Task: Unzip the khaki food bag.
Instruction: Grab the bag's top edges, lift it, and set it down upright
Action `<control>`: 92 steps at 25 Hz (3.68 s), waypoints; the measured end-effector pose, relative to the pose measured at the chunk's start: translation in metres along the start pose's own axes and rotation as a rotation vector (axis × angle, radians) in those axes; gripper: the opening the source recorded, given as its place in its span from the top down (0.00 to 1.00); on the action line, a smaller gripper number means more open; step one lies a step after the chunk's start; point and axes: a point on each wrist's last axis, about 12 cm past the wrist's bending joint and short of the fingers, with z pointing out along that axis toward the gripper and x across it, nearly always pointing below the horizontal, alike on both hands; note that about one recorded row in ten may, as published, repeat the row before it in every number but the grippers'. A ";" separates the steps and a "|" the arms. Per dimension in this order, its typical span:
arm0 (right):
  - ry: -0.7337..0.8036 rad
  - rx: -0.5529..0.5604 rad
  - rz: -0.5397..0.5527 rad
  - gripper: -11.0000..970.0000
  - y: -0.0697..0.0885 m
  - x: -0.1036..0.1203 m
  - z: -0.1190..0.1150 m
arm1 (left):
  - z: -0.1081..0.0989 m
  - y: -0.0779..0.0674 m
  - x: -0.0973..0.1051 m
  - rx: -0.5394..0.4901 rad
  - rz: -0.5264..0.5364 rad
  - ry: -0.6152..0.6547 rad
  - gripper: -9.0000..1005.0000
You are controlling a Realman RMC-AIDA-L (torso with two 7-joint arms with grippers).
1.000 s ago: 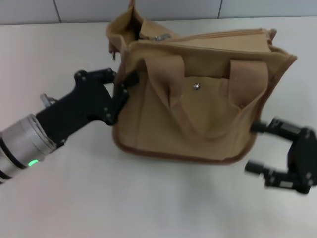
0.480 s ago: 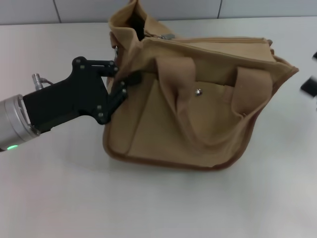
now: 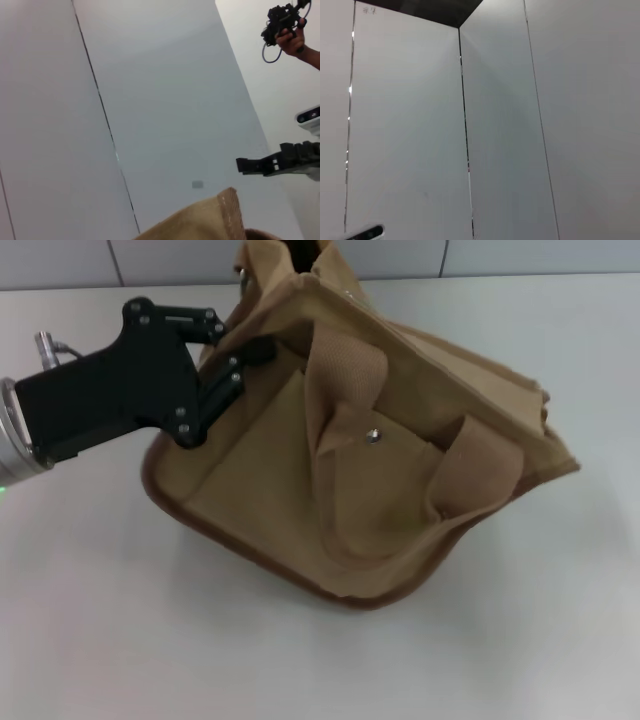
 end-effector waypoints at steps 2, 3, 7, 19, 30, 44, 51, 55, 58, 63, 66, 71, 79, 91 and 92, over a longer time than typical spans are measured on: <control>0.021 -0.013 0.006 0.19 -0.004 -0.003 0.007 | 0.001 0.001 -0.002 0.006 0.004 0.000 0.90; 0.032 -0.023 0.011 0.19 -0.005 -0.003 0.011 | 0.003 0.002 -0.003 0.011 0.008 -0.001 0.90; 0.108 -0.095 0.042 0.19 -0.010 0.004 0.034 | 0.007 0.005 -0.008 0.033 0.032 -0.006 0.90; 0.283 -0.171 -0.074 0.20 -0.034 -0.009 0.096 | 0.020 0.003 -0.021 0.138 0.091 0.008 0.90; 0.496 -0.308 -0.105 0.20 -0.030 -0.018 0.148 | 0.022 0.003 -0.022 0.188 0.103 0.041 0.90; 0.629 -0.368 -0.148 0.25 -0.027 -0.021 0.177 | 0.022 0.003 -0.025 0.202 0.098 0.029 0.90; 0.765 -0.387 -0.172 0.45 -0.029 -0.026 0.188 | 0.025 0.006 -0.030 0.218 0.128 0.021 0.90; 0.773 -0.407 -0.179 0.47 -0.026 -0.031 0.192 | 0.028 0.008 -0.033 0.224 0.137 0.013 0.90; 0.778 -0.432 -0.177 0.48 -0.022 -0.031 0.191 | 0.029 0.009 -0.034 0.232 0.146 0.007 0.90; 0.790 -0.488 -0.192 0.49 -0.014 -0.030 0.189 | 0.036 0.011 -0.038 0.260 0.168 -0.011 0.90; 0.789 -0.481 -0.186 0.49 -0.014 -0.027 0.186 | 0.039 0.010 -0.039 0.272 0.178 -0.016 0.90; 0.756 -0.485 -0.192 0.52 -0.013 -0.020 0.175 | 0.042 0.008 -0.039 0.289 0.188 -0.021 0.90; 0.767 -0.536 -0.162 0.71 -0.007 -0.010 0.175 | 0.046 0.006 -0.039 0.309 0.195 -0.025 0.90; 0.821 -0.515 -0.115 0.69 -0.009 -0.009 0.186 | 0.048 0.006 -0.040 0.319 0.196 -0.027 0.90; 0.819 -0.519 -0.122 0.65 -0.009 -0.009 0.186 | 0.048 0.006 -0.040 0.318 0.196 -0.028 0.90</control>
